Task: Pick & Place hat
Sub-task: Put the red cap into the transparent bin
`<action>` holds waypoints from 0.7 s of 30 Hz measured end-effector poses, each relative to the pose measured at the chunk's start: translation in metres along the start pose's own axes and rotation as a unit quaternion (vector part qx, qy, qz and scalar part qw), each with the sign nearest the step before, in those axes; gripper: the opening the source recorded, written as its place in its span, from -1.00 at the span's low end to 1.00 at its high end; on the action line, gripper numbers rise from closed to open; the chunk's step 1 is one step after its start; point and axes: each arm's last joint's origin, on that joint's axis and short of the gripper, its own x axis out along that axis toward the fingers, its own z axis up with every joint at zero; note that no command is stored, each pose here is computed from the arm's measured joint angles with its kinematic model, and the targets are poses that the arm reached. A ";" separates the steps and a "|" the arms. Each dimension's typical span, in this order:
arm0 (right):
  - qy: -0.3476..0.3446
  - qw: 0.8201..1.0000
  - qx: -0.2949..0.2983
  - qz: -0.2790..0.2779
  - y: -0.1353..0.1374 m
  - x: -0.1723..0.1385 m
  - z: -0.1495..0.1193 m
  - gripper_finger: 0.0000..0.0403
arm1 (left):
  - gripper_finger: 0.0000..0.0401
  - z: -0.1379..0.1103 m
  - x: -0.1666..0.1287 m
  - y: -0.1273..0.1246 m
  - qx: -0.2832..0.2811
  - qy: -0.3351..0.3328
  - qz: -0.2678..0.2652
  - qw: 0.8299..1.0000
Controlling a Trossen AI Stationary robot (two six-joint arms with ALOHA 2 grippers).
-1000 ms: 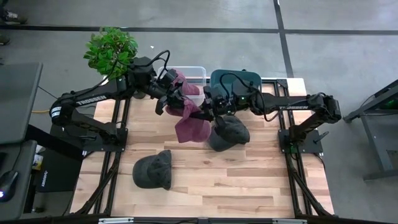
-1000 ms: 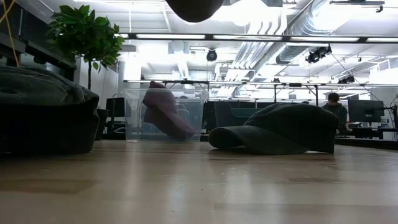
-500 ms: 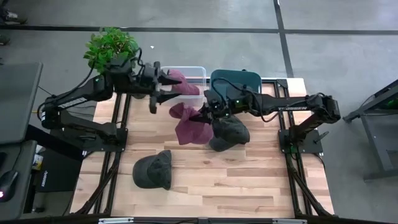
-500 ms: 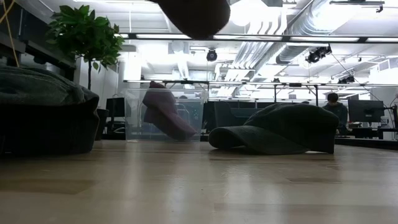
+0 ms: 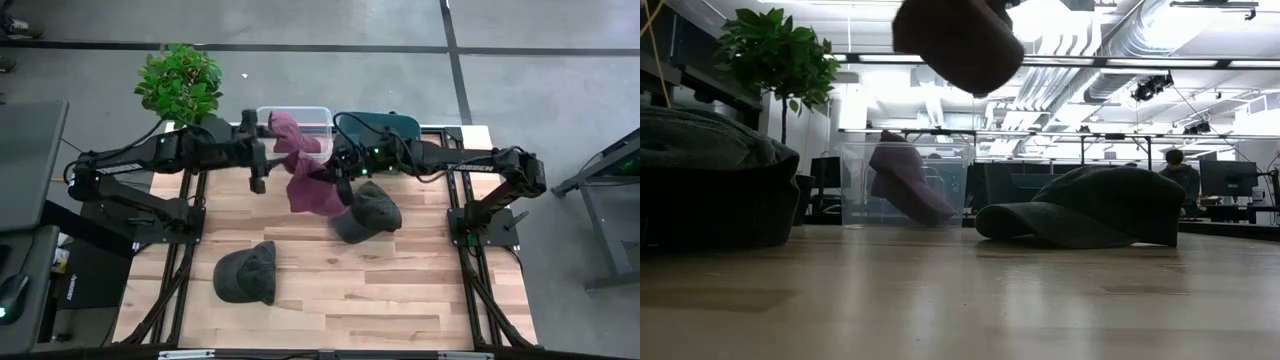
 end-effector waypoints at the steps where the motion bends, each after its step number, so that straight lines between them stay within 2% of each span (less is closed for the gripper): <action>1: 0.008 1.000 -0.004 -0.005 -0.001 -0.002 0.002 -1.00 | 0.04 0.000 0.001 -0.002 0.017 0.006 -0.002 1.000; 5: 0.042 0.999 -0.025 -0.020 0.000 -0.012 0.013 -1.00 | 0.04 0.000 0.007 -0.009 0.076 0.023 -0.010 0.997; 10: 0.059 0.998 -0.021 -0.004 0.001 -0.023 0.026 -1.00 | 0.04 0.001 0.015 -0.011 0.126 0.028 -0.004 0.992; 16: 0.081 0.997 -0.007 0.006 -0.002 -0.029 0.030 -1.00 | 0.04 0.001 0.032 -0.018 0.203 0.044 -0.010 0.978; 21: 0.086 0.996 -0.010 0.025 -0.003 -0.029 0.030 -1.00 | 0.04 0.009 0.044 -0.018 0.209 0.022 0.019 0.978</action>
